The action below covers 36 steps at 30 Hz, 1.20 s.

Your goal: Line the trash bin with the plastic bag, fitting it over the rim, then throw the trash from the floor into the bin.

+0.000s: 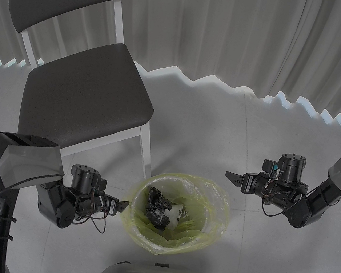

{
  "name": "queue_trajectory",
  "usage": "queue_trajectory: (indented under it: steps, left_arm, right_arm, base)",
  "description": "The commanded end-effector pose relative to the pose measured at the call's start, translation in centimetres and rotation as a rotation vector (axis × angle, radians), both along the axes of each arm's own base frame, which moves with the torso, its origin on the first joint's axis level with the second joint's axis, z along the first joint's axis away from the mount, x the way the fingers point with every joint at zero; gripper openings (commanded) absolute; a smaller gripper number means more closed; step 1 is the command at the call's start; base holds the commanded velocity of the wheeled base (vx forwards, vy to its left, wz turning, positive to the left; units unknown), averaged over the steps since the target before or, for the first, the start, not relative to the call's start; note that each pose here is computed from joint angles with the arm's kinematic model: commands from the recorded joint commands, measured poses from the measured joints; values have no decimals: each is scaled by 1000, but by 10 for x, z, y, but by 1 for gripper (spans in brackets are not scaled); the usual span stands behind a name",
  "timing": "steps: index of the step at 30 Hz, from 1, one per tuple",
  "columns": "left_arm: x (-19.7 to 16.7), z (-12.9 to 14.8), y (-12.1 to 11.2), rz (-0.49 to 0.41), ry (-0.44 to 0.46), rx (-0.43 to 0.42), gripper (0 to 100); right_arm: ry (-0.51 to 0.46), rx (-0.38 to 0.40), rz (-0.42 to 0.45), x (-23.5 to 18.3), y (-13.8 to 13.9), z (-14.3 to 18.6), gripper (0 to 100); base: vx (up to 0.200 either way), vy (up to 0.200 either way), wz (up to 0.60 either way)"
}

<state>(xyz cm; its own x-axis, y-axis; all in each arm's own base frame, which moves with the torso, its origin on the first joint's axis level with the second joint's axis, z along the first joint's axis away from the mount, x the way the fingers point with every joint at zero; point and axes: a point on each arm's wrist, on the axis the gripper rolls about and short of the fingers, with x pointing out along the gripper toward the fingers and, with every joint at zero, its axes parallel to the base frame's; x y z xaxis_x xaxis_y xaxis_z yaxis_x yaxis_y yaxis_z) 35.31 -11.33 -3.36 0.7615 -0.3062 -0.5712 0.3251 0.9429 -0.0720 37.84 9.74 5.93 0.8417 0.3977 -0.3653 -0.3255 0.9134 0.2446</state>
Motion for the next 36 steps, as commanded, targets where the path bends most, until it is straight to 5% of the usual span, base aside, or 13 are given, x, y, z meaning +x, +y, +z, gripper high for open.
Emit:
queue_trajectory:
  steps: [1,9,21,36]
  left_arm:
    - [35,-5,-4,12,-20,51,100]
    - [46,-20,-13,10,12,86,100]
    - [18,34,8,71,-17,17,100]
    - [-24,36,12,56,-121,-20,100]
  right_arm:
    - [27,4,9,4,-5,-9,100]
    - [85,-6,43,4,6,-33,100]
    - [98,-8,100,-6,25,-35,100]
    - [161,-24,67,10,16,-71,100]
  base:
    - [0,0,0]
    - [0,0,0]
    - [0,0,0]
    - [0,0,0]
